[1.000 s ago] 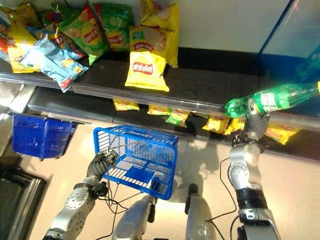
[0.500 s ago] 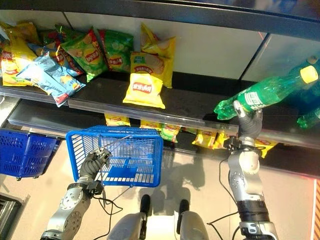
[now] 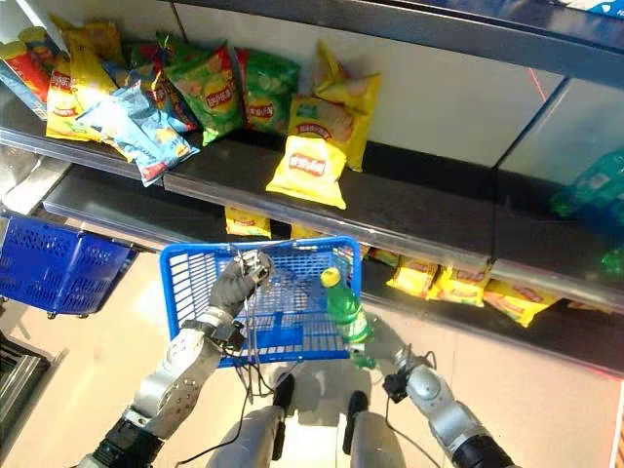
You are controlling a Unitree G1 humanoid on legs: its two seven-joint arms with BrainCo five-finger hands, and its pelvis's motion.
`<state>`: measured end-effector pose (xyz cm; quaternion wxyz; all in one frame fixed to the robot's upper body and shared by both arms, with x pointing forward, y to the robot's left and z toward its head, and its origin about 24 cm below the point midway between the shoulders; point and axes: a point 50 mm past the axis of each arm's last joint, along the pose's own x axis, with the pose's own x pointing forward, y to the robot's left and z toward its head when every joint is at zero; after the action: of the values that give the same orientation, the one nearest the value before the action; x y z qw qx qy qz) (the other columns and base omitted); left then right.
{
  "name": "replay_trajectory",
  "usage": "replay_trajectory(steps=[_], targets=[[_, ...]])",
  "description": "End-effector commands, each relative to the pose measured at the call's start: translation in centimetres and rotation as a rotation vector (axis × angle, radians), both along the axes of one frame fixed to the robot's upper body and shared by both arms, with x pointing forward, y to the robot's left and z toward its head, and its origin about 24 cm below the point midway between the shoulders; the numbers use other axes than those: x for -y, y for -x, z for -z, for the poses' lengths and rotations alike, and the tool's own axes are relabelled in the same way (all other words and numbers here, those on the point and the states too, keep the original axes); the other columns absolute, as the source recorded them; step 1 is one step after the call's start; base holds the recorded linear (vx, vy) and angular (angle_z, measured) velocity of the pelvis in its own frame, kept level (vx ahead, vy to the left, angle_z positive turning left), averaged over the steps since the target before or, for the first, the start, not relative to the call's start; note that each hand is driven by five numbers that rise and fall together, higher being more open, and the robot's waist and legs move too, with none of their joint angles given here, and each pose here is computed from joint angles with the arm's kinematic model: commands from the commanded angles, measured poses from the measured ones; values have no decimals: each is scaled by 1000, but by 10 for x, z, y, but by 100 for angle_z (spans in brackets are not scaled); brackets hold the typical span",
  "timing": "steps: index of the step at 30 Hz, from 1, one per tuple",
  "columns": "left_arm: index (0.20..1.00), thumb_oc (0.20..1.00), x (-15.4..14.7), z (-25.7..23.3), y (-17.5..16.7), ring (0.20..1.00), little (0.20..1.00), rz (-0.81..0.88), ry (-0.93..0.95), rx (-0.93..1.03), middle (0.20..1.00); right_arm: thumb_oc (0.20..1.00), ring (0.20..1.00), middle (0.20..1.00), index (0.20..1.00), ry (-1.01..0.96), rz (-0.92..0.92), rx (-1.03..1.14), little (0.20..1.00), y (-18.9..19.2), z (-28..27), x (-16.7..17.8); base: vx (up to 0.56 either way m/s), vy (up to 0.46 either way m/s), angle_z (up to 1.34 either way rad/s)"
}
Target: Pick up the snacks into the basket
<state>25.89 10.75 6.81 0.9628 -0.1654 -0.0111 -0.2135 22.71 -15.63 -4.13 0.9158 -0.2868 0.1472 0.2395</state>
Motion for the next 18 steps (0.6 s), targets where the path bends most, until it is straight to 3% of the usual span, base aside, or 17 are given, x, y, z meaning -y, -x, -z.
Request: replay_trajectory(steps=[1,6,11,18], targets=[[200,200,34,-82,-4,200,200,161,185,333,200,200,200,200,200,17,-193,245,200,-33,-42,-37,-44,-3,27],[200,200,64,-104,0,200,200,292,260,358,200,200,200,200,200,84,-205,216,200,-45,-28,-55,-5,-15,22],[200,200,81,-115,14,200,200,401,347,337,200,200,200,200,200,32,-82,218,200,-64,-33,-59,-3,-12,26],[200,200,93,-114,38,200,200,567,350,289,200,200,200,200,200,-95,143,391,200,-121,-95,-52,-85,12,13]])
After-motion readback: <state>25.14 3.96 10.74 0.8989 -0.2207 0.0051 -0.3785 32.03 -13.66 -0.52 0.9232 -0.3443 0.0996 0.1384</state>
